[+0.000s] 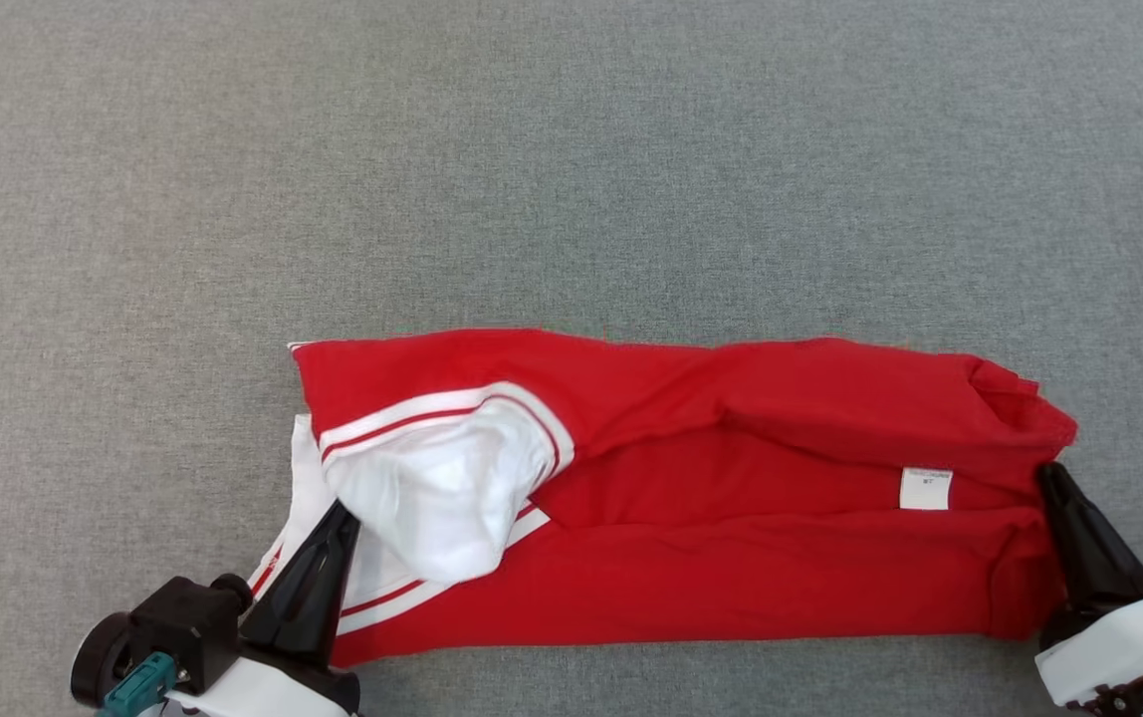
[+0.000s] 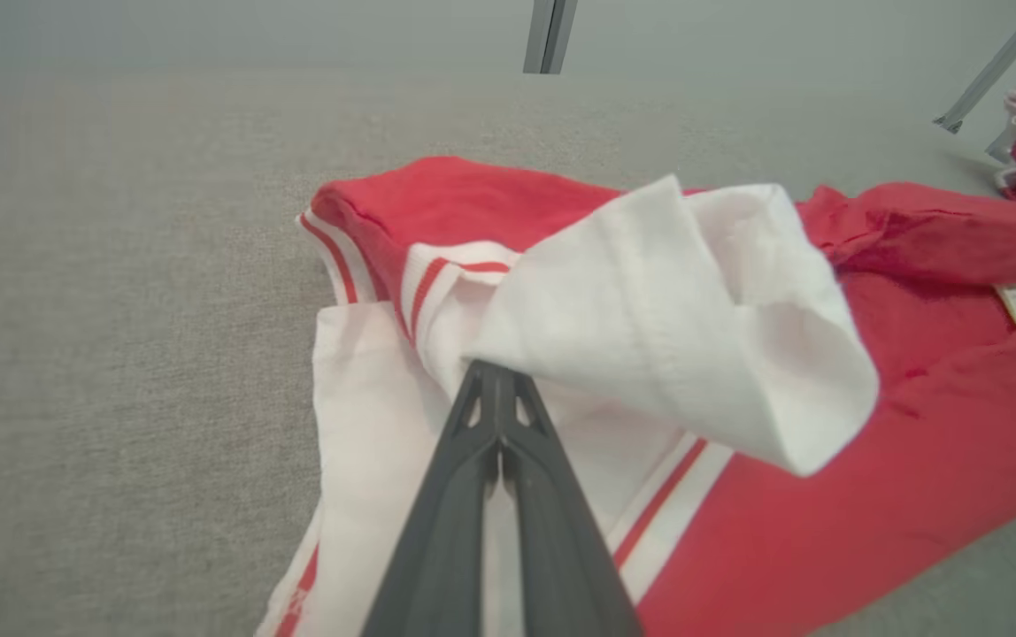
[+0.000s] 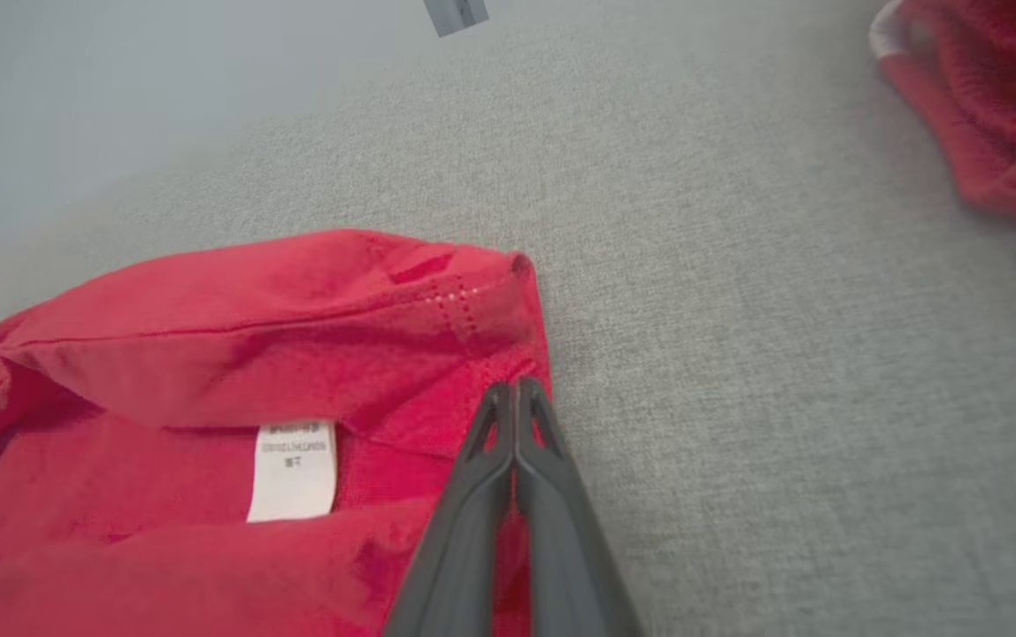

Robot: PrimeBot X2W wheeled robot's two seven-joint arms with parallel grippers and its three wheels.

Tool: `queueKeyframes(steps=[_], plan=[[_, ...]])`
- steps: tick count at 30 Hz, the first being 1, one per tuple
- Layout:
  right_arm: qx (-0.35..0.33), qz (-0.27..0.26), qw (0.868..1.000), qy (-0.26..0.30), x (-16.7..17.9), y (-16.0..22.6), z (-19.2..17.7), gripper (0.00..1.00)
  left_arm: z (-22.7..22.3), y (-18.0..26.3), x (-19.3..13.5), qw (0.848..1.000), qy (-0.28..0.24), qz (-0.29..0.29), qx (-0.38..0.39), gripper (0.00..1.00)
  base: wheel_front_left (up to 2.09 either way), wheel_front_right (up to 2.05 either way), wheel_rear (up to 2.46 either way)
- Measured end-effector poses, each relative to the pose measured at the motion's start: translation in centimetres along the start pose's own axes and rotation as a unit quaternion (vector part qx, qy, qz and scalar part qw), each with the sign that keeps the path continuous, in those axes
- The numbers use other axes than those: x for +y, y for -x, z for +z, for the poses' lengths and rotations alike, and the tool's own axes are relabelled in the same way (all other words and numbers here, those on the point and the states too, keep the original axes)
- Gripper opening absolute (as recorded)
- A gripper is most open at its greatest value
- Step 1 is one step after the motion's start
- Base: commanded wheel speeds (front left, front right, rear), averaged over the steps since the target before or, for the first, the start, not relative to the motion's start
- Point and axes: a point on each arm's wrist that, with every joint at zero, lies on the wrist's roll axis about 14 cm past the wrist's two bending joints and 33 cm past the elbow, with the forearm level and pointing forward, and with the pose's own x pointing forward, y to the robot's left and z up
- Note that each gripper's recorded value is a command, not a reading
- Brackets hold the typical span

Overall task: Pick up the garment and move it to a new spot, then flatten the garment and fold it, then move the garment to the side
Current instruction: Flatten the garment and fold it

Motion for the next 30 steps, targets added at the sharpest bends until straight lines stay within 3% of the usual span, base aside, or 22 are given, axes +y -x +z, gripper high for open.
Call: queueKeyframes(steps=[7, 8, 9, 10, 11, 20, 30], plan=[[0.005, -0.004, 1.000, -0.006, 0.0, 0.1, -0.8, 0.00, -2.1, 0.3, 1.0, 0.999, 0.019, 0.022, 0.030, 0.00, 0.00, 0.00, 0.00], [0.006, -0.003, 1.000, -0.006, 0.1, 0.1, -0.9, 0.23, -2.3, 0.3, 1.0, 0.999, 0.024, 0.022, 0.032, 0.00, 0.00, 0.00, 0.00], [0.006, -0.002, 1.000, -0.005, 0.1, 0.1, -1.0, 0.57, -2.6, 0.4, 1.0, 0.999, 0.028, 0.022, 0.035, 0.05, 0.00, 0.00, 0.00], [0.005, 0.000, 1.000, -0.004, 0.3, 0.2, -0.9, 1.00, -2.7, 0.4, 1.0, 0.999, 0.030, 0.024, 0.036, 0.39, 0.00, 0.00, 0.00], [0.000, 0.003, 1.000, -0.001, 0.4, 0.2, -0.8, 1.00, -2.8, 0.4, 1.1, 0.998, 0.036, 0.028, 0.034, 1.00, 0.00, 0.00, 0.00], [-0.106, 0.031, 0.993, 0.044, 2.5, 0.8, 4.5, 1.00, 1.6, -0.6, 1.9, 0.996, 0.045, 0.046, -0.065, 1.00, 0.00, 0.00, 0.00], [-0.235, 0.019, 0.967, 0.091, 3.6, 2.5, 11.6, 1.00, 10.0, -0.4, 4.5, 0.977, -0.009, 0.076, -0.197, 1.00, 0.00, 0.00, 0.00]])
